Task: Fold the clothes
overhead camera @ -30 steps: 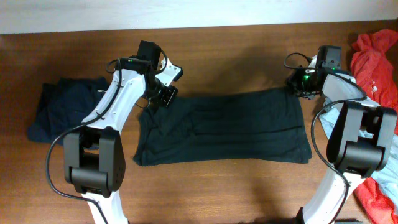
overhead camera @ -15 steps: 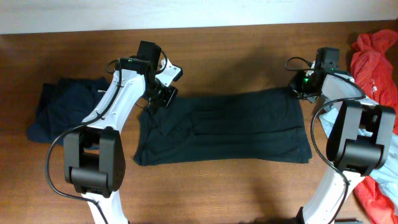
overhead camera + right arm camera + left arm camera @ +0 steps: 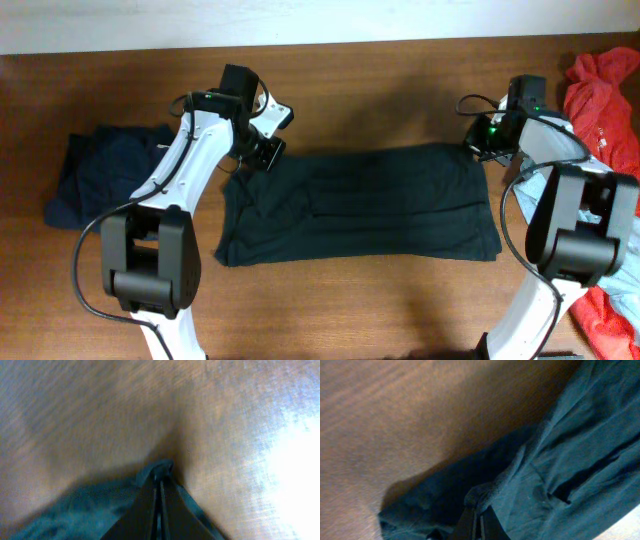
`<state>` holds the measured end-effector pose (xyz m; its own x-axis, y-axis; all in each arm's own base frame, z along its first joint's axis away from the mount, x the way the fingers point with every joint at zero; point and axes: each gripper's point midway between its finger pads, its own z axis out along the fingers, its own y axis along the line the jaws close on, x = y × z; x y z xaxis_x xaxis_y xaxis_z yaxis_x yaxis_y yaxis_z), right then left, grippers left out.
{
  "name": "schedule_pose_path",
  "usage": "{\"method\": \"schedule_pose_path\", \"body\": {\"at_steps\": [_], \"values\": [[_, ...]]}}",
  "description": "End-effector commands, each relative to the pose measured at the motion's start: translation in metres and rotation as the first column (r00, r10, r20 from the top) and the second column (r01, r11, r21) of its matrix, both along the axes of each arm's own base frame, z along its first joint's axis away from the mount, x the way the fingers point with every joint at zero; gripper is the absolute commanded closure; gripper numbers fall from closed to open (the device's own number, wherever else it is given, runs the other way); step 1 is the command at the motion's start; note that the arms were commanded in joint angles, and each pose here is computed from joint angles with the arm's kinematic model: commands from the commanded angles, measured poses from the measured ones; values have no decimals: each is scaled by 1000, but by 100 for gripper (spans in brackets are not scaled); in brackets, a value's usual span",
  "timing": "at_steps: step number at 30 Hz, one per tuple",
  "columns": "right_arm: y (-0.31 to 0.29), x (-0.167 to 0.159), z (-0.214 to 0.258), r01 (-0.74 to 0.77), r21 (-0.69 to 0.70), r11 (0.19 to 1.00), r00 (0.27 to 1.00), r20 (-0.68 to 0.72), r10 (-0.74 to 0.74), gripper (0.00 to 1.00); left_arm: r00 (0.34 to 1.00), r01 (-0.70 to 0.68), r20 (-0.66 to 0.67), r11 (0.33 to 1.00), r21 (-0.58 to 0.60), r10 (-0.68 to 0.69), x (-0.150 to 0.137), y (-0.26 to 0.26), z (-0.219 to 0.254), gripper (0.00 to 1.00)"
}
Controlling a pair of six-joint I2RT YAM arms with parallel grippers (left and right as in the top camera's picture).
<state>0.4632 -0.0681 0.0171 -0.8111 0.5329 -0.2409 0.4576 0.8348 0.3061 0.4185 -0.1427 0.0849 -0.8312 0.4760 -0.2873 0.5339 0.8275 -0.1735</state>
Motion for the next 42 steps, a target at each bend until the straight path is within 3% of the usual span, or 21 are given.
{"method": "schedule_pose_path", "body": {"at_steps": [1, 9, 22, 42], "values": [[1, 0, 41, -35, -45, 998, 998, 49, 37, 96, 994, 1, 114, 999, -45, 4, 11, -7, 52, 100], [7, -30, 35, -88, -31, 996, 994, -65, 86, 96, 1000, -2, 15, 1000, -21, 3, -14, 0, 49, 99], [-10, -79, 66, -160, -296, 942, 967, -240, 89, 96, 989, 4, -151, 1000, 22, -1, -54, 9, 42, 100], [-2, -106, 64, -215, -291, 932, 930, -353, 104, 95, 960, 8, -279, 999, 50, 6, -86, 14, 42, 85]]}}
